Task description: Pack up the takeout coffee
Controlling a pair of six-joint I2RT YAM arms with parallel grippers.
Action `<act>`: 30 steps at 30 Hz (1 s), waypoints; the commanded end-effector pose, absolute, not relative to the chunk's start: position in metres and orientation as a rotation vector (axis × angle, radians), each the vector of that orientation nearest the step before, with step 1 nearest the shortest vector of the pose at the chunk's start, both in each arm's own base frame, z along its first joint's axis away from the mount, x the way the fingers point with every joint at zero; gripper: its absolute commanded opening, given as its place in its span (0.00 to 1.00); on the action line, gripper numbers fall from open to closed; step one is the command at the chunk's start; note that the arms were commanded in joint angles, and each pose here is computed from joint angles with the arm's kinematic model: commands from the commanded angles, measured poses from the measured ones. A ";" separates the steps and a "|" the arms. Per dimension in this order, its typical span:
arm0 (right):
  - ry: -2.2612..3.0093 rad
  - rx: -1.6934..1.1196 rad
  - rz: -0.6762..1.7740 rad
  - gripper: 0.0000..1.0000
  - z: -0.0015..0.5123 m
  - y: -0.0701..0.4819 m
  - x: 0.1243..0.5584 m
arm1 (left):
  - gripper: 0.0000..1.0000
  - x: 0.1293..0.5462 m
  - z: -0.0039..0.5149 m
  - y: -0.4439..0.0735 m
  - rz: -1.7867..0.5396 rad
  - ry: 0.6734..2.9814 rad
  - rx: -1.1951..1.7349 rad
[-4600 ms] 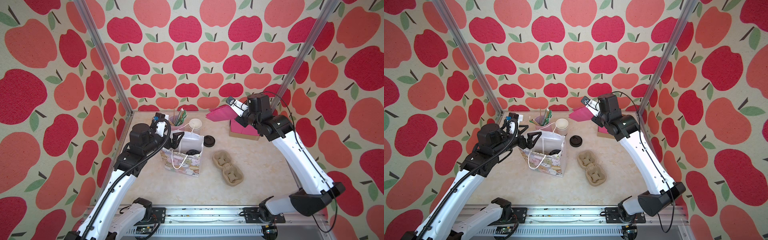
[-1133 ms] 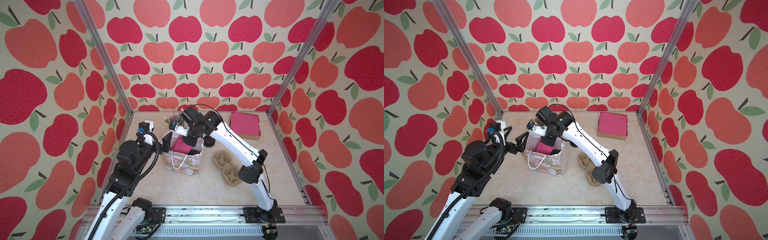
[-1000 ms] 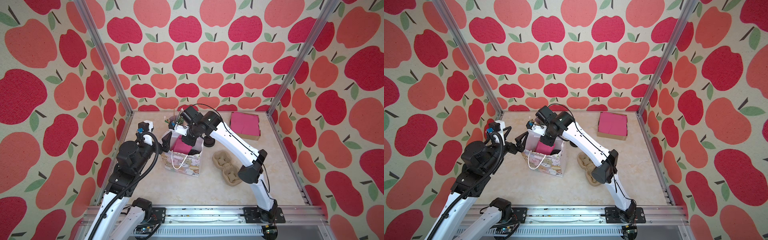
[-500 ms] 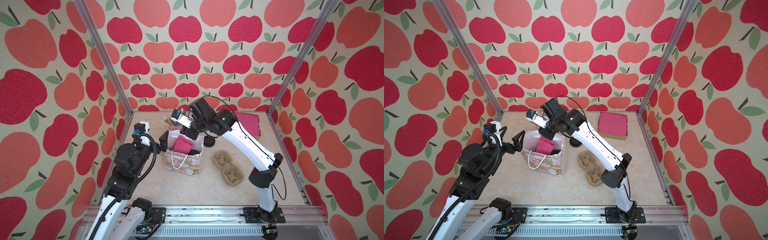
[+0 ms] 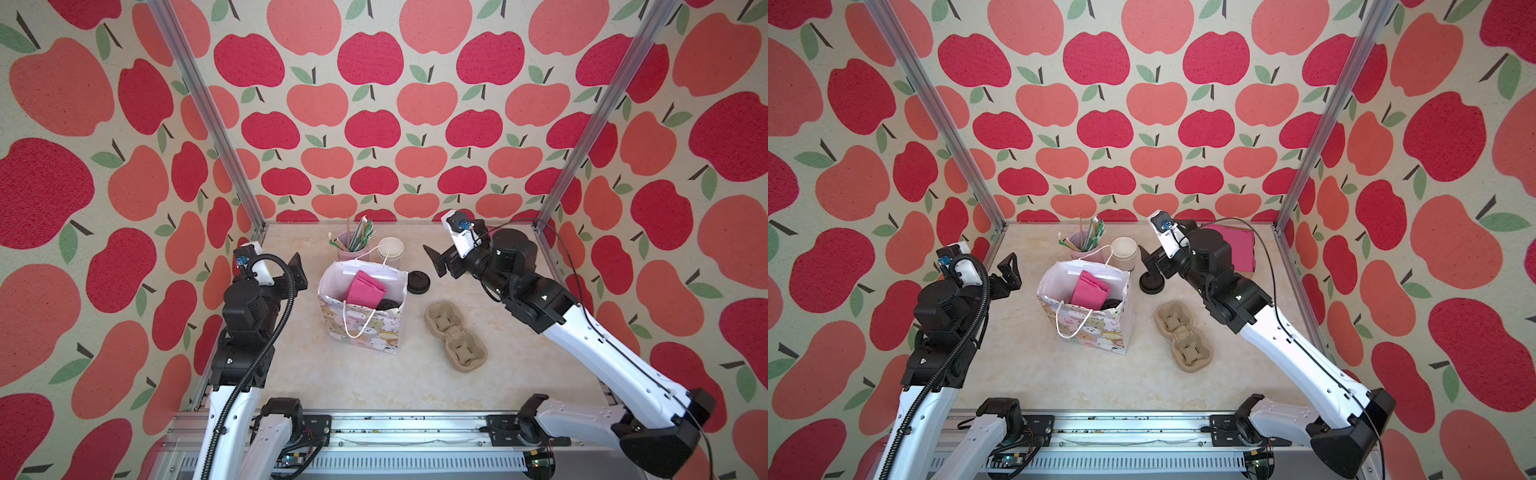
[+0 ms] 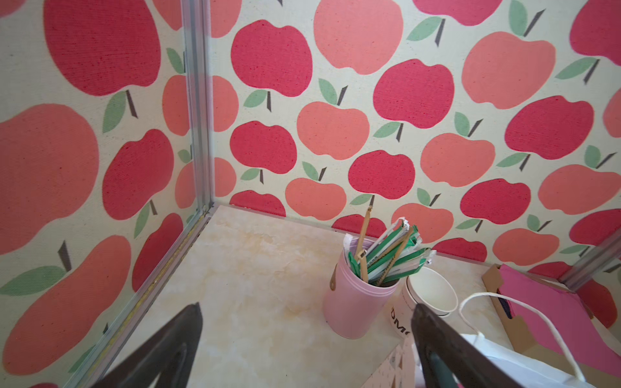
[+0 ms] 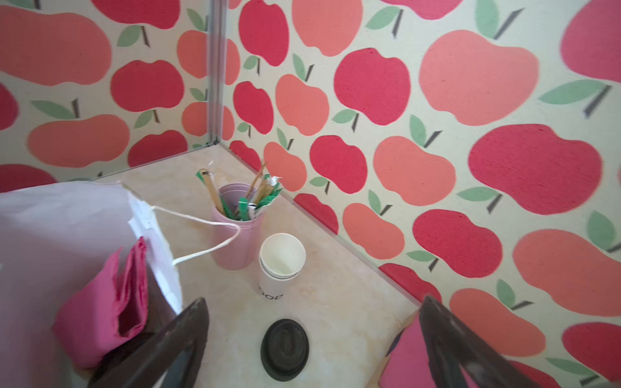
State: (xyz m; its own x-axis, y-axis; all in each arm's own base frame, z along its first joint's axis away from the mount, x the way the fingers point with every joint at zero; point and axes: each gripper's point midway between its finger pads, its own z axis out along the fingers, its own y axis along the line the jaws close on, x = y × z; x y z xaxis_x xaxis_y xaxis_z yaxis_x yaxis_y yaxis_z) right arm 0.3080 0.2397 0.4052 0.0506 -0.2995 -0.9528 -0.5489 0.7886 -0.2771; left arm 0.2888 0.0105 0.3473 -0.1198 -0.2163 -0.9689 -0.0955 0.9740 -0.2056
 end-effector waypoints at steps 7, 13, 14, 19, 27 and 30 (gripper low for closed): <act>1.661 -0.195 0.014 0.99 0.356 0.103 0.354 | 0.99 0.303 0.287 0.049 -0.163 1.753 -0.499; 1.834 0.017 -0.035 0.99 0.280 0.049 0.370 | 0.99 0.310 0.254 0.066 -0.175 1.769 -0.612; 1.865 0.038 -0.026 0.99 0.270 0.045 0.372 | 0.99 0.311 0.249 0.067 -0.180 1.775 -0.621; 1.992 0.052 0.013 0.99 0.227 0.040 0.378 | 0.99 0.317 0.224 0.075 -0.178 1.789 -0.675; 2.095 0.120 -0.030 0.99 0.170 0.017 0.384 | 0.99 0.317 0.182 0.094 -0.082 1.770 -0.756; 2.113 0.153 -0.089 0.99 0.151 0.003 0.386 | 0.99 0.316 0.173 0.101 -0.039 1.734 -0.762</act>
